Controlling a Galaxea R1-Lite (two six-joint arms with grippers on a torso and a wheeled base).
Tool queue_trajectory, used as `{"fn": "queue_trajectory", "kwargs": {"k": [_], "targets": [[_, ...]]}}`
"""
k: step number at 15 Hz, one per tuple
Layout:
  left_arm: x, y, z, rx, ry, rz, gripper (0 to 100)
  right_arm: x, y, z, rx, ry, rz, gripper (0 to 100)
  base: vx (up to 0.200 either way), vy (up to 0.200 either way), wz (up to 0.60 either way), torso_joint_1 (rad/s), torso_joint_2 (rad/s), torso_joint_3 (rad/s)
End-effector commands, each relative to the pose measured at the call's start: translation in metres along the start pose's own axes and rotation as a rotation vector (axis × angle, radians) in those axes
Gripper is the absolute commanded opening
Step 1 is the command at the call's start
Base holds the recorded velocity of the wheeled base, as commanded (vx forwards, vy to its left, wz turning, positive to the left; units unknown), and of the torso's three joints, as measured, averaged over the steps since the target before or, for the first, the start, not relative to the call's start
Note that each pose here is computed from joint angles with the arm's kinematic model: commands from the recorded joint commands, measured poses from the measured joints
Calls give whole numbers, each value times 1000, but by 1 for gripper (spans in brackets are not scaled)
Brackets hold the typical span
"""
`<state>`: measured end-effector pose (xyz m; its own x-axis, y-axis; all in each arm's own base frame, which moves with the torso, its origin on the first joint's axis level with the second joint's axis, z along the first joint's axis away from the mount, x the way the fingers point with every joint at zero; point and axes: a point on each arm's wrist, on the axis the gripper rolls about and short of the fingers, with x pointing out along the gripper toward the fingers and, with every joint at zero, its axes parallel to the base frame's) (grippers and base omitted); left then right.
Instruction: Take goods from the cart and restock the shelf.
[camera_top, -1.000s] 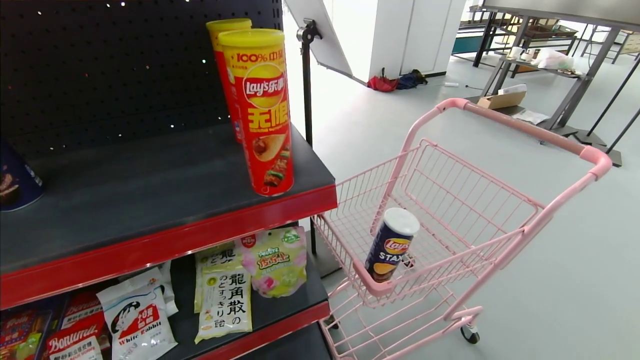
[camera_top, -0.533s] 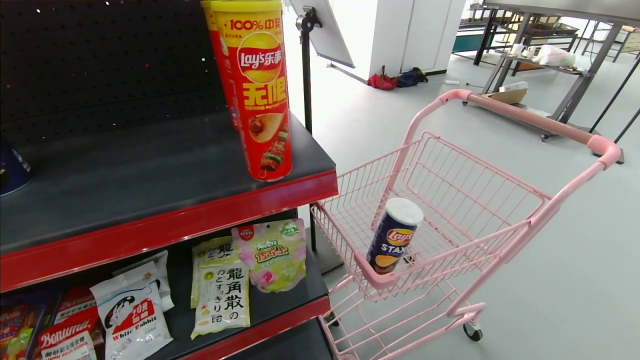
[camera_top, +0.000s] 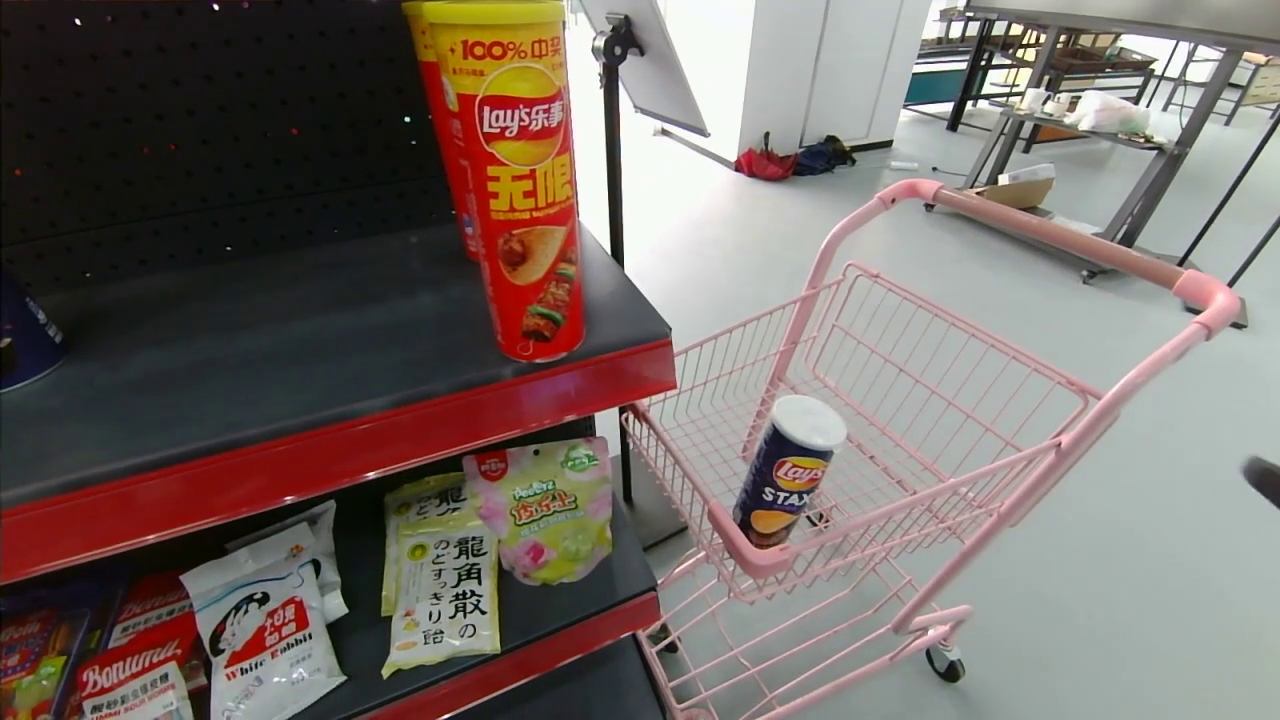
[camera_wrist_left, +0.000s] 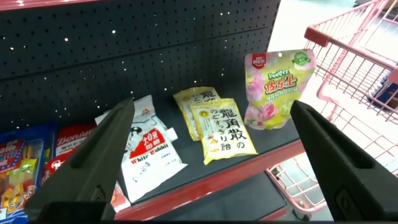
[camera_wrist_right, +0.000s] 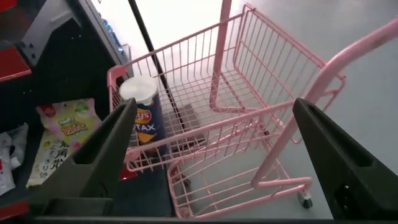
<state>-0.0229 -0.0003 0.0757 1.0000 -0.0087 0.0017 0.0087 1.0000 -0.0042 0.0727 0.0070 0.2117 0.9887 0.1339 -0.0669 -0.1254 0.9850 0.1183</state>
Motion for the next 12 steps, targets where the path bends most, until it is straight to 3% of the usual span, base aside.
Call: {"fn": "queue_trajectory", "kwargs": {"k": [1,5,12], "targets": [[0,0,0,0,2,0,100,133,13,-48,31,273,110,100,0,0,0,0,0,0],[0,0,0,0,0,1,100,168,35,-79,5,405,178,100,0,0,0,0,0,0],[0,0,0,0,2,6,100,197,50,-87,-20,421,220,100,0,0,0,0,0,0]]}}
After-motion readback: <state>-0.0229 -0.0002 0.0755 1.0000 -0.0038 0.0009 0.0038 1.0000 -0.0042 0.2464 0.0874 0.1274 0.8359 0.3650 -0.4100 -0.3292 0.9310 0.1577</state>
